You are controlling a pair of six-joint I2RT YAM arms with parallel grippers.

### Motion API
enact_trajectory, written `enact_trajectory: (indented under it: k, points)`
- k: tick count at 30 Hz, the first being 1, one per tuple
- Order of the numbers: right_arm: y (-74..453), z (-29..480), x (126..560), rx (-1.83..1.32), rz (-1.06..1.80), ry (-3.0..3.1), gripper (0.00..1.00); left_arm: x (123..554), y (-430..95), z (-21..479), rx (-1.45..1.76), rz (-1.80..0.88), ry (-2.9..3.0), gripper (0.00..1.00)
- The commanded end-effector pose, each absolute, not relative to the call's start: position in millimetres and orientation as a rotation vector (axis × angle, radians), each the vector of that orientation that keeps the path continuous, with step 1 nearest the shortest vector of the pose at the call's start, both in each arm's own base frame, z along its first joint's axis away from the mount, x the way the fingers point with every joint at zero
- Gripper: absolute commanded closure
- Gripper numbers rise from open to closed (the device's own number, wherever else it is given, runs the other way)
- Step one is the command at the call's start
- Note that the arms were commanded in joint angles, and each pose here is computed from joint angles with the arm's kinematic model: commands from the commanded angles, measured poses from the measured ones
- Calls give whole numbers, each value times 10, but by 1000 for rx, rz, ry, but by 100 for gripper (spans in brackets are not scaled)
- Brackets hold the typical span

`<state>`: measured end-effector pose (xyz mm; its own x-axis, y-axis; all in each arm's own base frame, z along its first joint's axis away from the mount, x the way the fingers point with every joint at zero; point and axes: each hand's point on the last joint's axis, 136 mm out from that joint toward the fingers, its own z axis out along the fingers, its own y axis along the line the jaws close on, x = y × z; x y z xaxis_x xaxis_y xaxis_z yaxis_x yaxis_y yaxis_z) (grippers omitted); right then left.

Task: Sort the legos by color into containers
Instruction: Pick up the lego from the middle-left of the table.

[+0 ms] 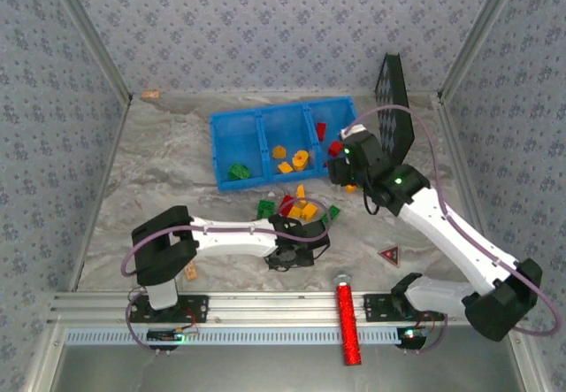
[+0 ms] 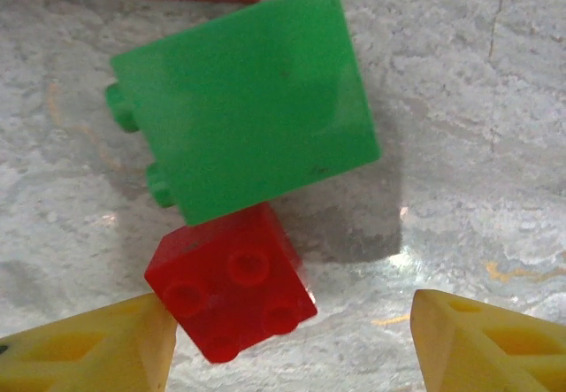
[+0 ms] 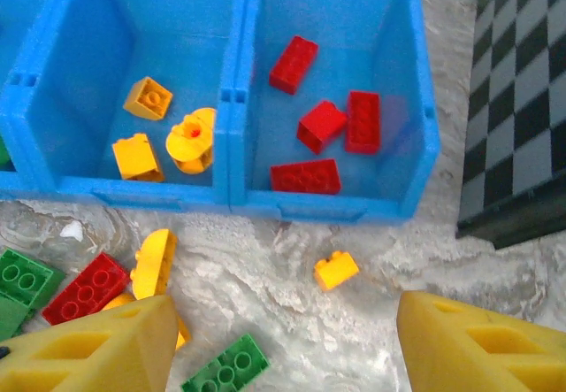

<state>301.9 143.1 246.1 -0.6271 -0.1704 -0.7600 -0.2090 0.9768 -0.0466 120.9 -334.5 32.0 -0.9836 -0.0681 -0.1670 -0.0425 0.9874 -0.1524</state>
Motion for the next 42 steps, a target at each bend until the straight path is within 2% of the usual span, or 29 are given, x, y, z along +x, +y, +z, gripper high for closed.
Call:
enact_trajectory:
  k: [1,7,12,29,32,37,42]
  points:
    - [1263,2426,2859,-176,119,2291,33,1243,-3390,313,-125,-211,2950,31]
    - [989,2301,2751,-70,148,2339,36,1242,-3278,240,-189,-164,2961,33]
    - [1000,2222,2747,-66,185,2350,37,1274,-3135,221,-232,-105,2958,37]
    - [954,2062,2590,-31,207,2421,40,1260,-3171,104,-178,-70,3014,64]
    - [956,2082,2515,59,339,2466,42,1258,-3215,115,-167,-87,3020,68]
    - [907,2131,2446,267,540,2475,41,1372,-3466,355,-102,-196,3010,71]
    - [794,1838,2365,422,569,2541,39,1731,-3775,863,-17,-337,2923,72]
